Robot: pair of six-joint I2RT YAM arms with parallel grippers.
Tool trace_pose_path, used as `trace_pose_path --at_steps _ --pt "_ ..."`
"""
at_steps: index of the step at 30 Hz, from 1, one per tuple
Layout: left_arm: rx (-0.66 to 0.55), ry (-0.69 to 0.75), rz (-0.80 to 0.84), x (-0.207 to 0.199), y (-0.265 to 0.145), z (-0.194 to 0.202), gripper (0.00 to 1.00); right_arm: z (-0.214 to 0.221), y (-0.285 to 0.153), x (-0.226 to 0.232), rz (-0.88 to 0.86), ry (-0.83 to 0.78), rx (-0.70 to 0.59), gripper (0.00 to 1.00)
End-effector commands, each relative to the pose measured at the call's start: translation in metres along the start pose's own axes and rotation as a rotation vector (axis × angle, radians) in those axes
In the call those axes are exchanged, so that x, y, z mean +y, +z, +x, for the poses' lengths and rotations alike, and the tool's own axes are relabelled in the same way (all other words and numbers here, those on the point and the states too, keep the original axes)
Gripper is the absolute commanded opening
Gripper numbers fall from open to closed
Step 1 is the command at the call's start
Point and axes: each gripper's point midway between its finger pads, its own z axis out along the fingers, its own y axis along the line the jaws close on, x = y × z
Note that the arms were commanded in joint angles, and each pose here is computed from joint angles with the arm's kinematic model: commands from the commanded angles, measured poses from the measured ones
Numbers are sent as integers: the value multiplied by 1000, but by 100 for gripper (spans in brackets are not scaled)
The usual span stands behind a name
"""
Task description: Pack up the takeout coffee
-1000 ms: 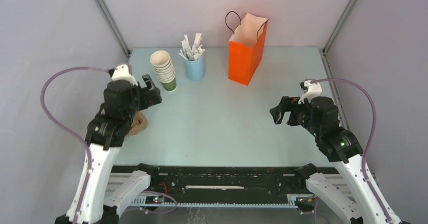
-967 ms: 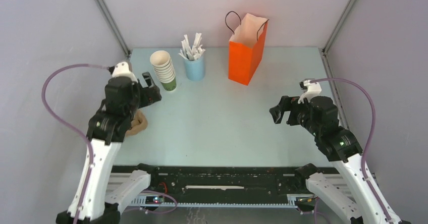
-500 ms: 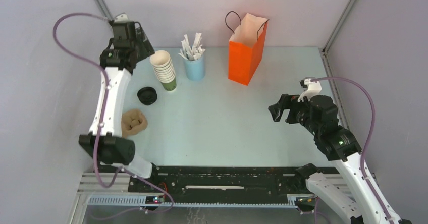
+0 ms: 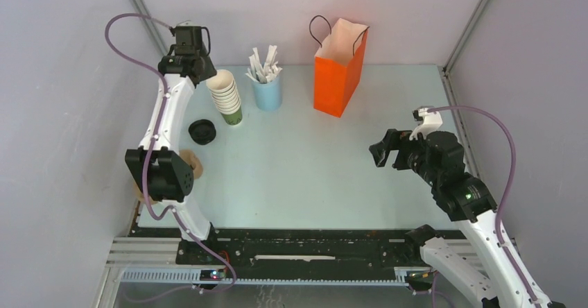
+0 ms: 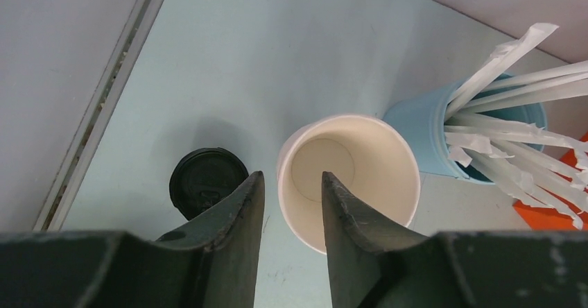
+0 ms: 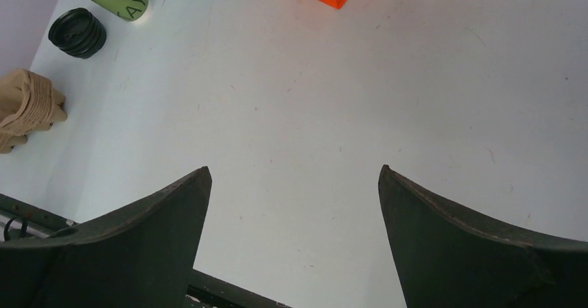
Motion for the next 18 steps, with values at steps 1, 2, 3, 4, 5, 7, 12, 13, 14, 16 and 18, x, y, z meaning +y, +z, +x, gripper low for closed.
trace_pose_path --at_steps 1,2,3,4,5,7,12,13,14,16,18 --pt "-52 7 -5 3 -2 -8 40 -13 2 3 3 5 -36 99" --pt "-48 9 -6 3 -1 -7 40 -14 2 2 5 6 -37 99" --pt "-43 12 -7 3 -1 -7 40 -14 1 3 3 6 -38 99" --pt "-40 14 -8 4 -1 -6 40 -15 1 3 3 9 -41 99" --pt "-37 14 -10 4 0 -4 40 -16 1 3 2 13 -44 99" --pt "-31 15 -10 5 -1 -1 40 -16 1 4 -1 14 -44 99" --pt "-21 21 -22 9 2 7 35 -15 1 6 -12 18 -39 98" --pt "-17 22 -24 9 3 8 35 -15 1 7 -15 20 -39 98" --pt "-15 25 -25 9 3 9 34 -15 1 7 -15 23 -40 98" --pt "-16 25 -25 10 3 10 32 -15 1 8 -19 25 -37 98" --pt "-18 24 -25 10 3 10 29 -14 1 8 -20 27 -36 98"
